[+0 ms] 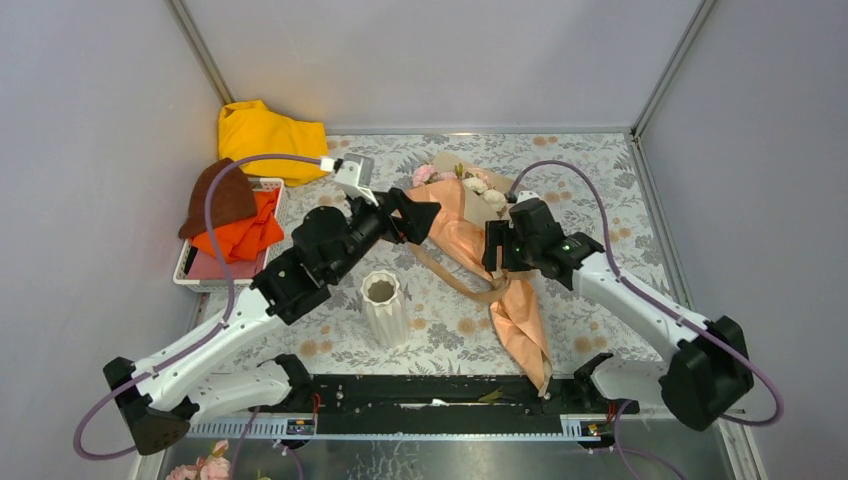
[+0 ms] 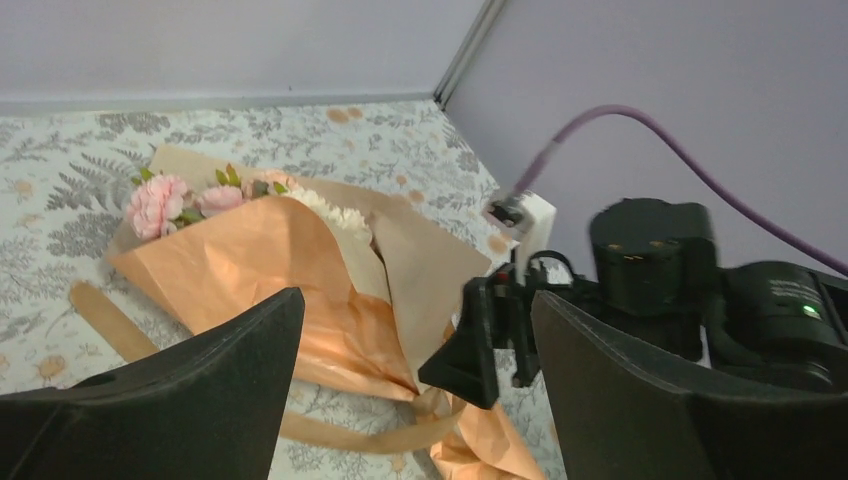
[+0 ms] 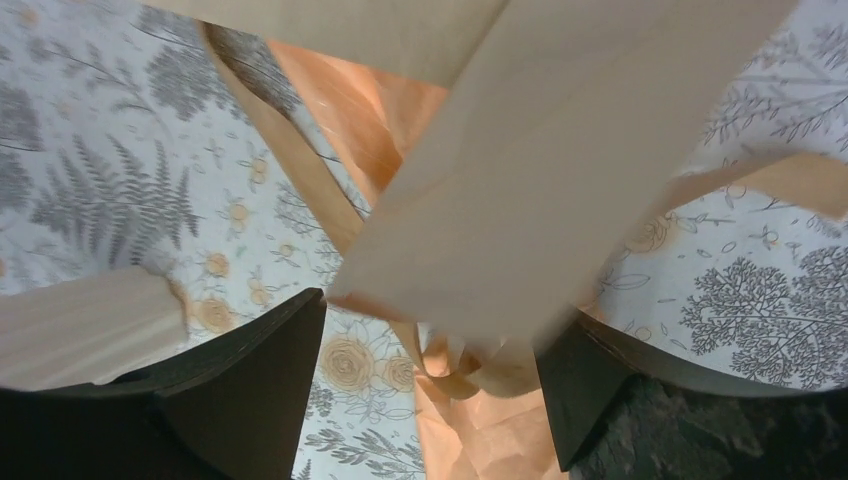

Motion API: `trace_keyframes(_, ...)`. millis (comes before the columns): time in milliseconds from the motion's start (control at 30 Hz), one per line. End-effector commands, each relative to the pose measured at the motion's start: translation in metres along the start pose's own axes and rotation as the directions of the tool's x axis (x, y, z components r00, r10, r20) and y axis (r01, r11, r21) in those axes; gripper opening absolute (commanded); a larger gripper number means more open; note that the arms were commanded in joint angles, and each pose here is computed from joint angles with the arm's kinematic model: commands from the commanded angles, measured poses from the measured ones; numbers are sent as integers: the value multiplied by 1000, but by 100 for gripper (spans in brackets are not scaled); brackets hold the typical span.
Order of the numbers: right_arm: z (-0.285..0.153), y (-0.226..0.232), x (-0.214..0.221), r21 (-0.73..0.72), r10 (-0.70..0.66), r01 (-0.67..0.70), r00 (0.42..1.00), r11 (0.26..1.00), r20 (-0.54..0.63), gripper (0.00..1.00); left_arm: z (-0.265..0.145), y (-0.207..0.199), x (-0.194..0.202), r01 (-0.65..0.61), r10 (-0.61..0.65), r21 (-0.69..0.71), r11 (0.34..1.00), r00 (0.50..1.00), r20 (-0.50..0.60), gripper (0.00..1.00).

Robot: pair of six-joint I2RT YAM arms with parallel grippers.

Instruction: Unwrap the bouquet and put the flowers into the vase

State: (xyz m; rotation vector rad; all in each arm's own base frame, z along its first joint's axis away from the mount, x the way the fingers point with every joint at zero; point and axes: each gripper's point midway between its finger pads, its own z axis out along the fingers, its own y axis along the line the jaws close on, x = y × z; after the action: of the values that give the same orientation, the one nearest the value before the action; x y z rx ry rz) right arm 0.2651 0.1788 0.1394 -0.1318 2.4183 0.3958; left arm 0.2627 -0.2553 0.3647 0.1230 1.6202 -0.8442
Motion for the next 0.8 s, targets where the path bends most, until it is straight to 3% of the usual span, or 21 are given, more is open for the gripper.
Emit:
trace_keyframes(0, 27, -5, 11, 50, 12, -10, 999, 999, -42, 80, -2, 0, 34, -52, 46, -69, 996, 995, -85, 89)
trace_keyframes(100, 46, -15, 10, 125, -5, 14, 998, 992, -70, 69, 0, -19, 56, -105, 97, -57, 993, 987, -127, 87)
trace_keyframes(267, 70, -18, -14, 198, -46, 58, 997, 979, -65, 30, 4, -41, 97, -276, 250, -101, 956, 944, -214, 86)
trace_keyframes(367, 75, -11, -45, 220, -71, 74, 997, 973, -25, 21, 10, -43, 119, -324, 285, -127, 937, 924, -257, 85)
trace_keyframes(467, 79, -6, -77, 249, -88, 80, 996, 965, 18, 27, 13, -38, 131, -318, 269, -152, 936, 923, -274, 85)
trace_keyframes(533, 81, -1, -101, 254, -83, 67, 995, 965, 53, 53, 13, -36, 131, -304, 255, -167, 938, 930, -264, 86)
trace_keyframes(567, 82, 1, -108, 253, -77, 61, 995, 966, 57, 61, 13, -36, 131, -294, 245, -172, 940, 935, -256, 86)
trace_keyframes(767, 53, 9, -133, 218, -16, -21, 986, 976, 167, 72, 8, -29, 124, -238, 194, -205, 950, 958, -213, 86)
